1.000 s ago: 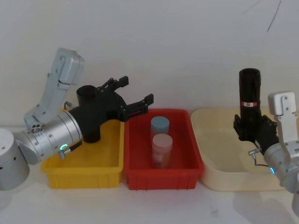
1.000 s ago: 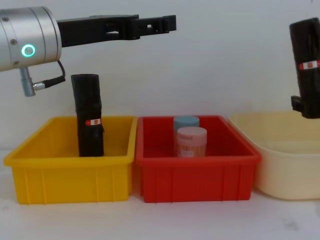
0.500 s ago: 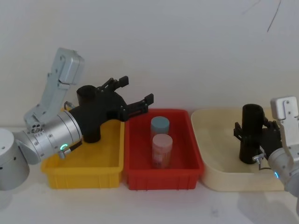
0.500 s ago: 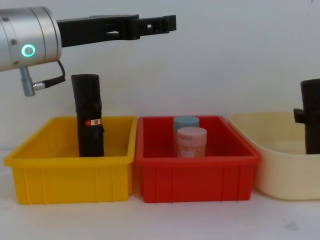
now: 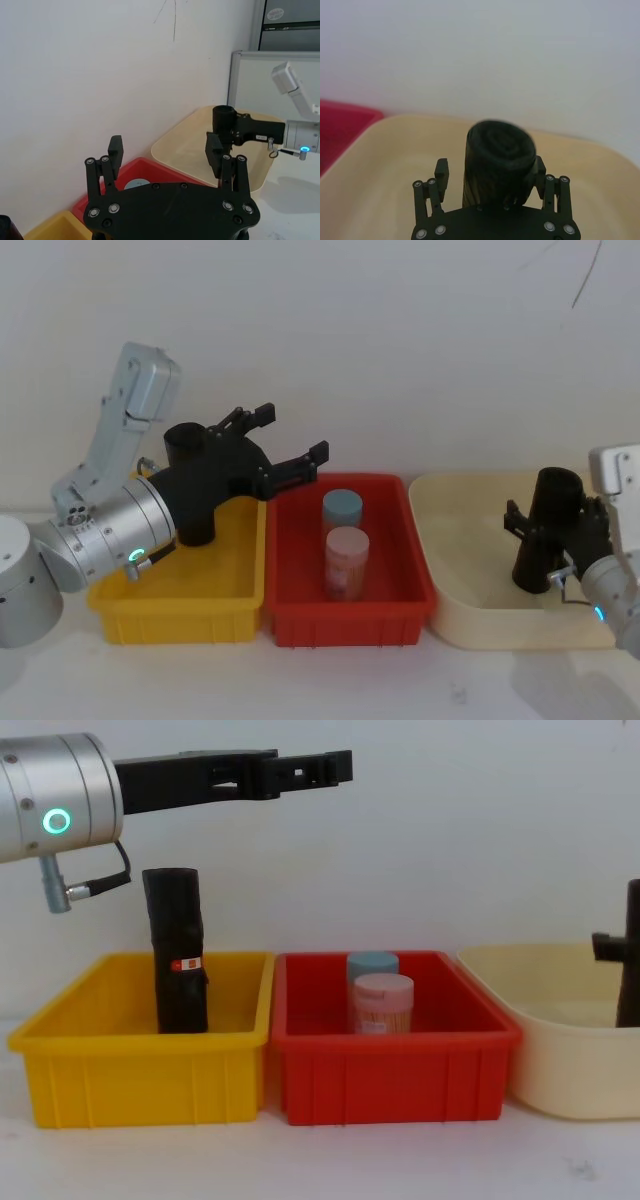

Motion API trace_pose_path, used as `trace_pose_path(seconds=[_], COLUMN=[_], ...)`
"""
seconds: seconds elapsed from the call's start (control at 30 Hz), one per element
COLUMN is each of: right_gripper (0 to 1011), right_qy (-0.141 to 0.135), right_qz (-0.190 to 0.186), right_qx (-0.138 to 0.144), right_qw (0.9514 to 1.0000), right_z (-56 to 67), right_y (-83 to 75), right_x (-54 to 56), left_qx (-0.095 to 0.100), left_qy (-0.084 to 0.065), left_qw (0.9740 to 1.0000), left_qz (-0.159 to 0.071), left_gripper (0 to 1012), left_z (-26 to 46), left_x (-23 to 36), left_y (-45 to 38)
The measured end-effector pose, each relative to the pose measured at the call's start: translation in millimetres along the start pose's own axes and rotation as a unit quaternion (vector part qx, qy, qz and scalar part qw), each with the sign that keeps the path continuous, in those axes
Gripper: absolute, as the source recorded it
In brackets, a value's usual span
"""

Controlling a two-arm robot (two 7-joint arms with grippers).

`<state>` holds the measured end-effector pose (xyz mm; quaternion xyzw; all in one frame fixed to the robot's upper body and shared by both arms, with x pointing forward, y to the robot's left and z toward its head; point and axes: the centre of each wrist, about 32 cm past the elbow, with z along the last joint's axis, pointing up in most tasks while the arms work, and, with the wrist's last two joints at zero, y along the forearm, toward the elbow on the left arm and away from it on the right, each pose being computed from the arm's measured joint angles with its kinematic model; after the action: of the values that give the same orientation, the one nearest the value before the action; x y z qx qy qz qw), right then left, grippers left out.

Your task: Pick up the garbage bag with the one hand and transfer it to the other hand.

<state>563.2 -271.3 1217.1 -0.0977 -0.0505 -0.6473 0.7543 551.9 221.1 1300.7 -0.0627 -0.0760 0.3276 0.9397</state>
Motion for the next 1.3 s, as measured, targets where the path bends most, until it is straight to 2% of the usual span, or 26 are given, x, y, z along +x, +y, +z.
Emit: trace_pose_path(seconds=[0.33,0.77,1.07,1.3], right_gripper=[999,999,999,999], right_qy=[0.015,0.028,0.035,0.04], right_qz=[-0.022,-0.05,-0.035,0.001], right_qx=[0.035,0.033,0.033,0.034], right_qw=[0.9991,0.9978,0.9982,0.9986], right_z=[16.3,21.3,21.9,23.5], right_y=[-19.3,-55.5,-75.2,-89.6], right_x=[5.8,11.0,9.5,8.1], left_qx=[0.0,0.0,0.0,0.0], left_qy=[0.0,0.0,0.0,0.0], left_qw=[1.0,1.0,1.0,1.0], left_qz=[0.0,0.0,0.0,0.0], left_gripper=[1002,1002,1002,1002], left_z=[0.0,0.0,0.0,0.0], left_x=[0.0,0.0,0.0,0.0], left_y=[0.0,0.0,0.0,0.0])
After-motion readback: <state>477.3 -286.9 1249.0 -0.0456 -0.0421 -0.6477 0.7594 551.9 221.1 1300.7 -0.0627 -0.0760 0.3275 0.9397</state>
